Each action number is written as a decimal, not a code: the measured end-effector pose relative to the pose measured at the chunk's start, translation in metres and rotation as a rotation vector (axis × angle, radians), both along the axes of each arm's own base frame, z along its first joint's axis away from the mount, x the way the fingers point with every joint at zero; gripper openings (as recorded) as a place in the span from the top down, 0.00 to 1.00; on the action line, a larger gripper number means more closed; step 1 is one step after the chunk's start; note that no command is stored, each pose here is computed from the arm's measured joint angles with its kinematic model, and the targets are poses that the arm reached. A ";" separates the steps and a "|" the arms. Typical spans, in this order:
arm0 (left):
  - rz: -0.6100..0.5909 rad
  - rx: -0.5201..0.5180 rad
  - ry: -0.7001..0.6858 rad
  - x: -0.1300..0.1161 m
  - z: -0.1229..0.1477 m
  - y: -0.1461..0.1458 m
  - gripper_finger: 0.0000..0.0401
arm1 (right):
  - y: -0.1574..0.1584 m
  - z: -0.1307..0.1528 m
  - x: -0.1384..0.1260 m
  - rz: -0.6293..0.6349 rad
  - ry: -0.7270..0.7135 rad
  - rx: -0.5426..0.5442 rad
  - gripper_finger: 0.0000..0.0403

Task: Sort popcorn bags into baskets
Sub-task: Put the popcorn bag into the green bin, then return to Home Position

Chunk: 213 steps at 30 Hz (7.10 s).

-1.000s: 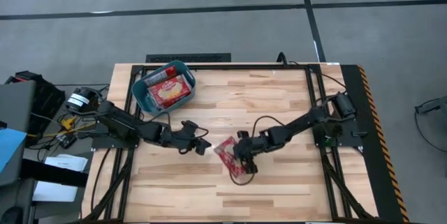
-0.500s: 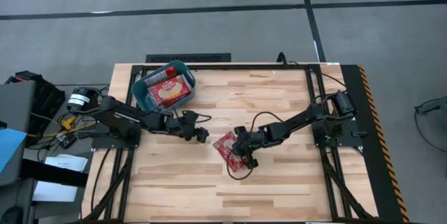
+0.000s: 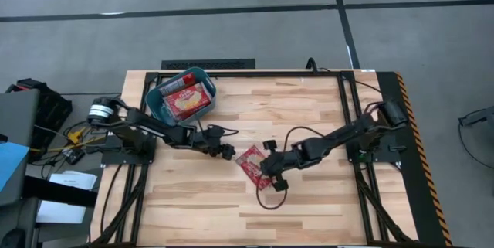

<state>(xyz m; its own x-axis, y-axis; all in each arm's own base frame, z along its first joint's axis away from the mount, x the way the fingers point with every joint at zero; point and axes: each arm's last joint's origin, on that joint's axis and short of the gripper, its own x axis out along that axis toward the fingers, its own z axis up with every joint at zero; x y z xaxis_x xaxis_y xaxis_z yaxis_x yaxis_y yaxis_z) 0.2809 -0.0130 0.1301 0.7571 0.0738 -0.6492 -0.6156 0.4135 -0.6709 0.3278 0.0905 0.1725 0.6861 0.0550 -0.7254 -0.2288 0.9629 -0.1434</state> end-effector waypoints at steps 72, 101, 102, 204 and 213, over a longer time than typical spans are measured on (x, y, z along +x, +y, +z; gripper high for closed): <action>0.097 -0.012 -0.345 0.028 0.063 0.002 1.00 | -0.034 0.064 -0.044 -0.346 -0.042 -0.078 0.95; 0.516 0.364 -0.513 -0.078 0.186 0.071 1.00 | -0.054 0.083 -0.062 -0.445 -0.058 -0.153 0.93; 0.526 0.382 -0.522 -0.083 0.190 0.076 1.00 | -0.054 0.084 -0.061 -0.446 -0.065 -0.151 0.93; 0.223 0.653 -0.620 -0.172 0.134 0.034 0.54 | -0.144 0.098 -0.211 -0.515 -0.837 0.438 0.85; 0.252 0.667 -0.562 -0.165 0.127 0.013 0.54 | -0.145 0.078 -0.218 -0.593 -0.841 0.432 0.85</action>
<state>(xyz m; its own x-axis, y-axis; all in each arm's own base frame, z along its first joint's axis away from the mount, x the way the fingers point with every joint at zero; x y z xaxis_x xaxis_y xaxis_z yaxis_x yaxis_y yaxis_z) 0.1156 -0.0005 0.2567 0.8599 0.5082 0.0477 -0.3948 0.7215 -0.5688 0.1094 -0.0548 0.2501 0.9510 -0.3088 -0.0165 0.2960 0.8936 0.3373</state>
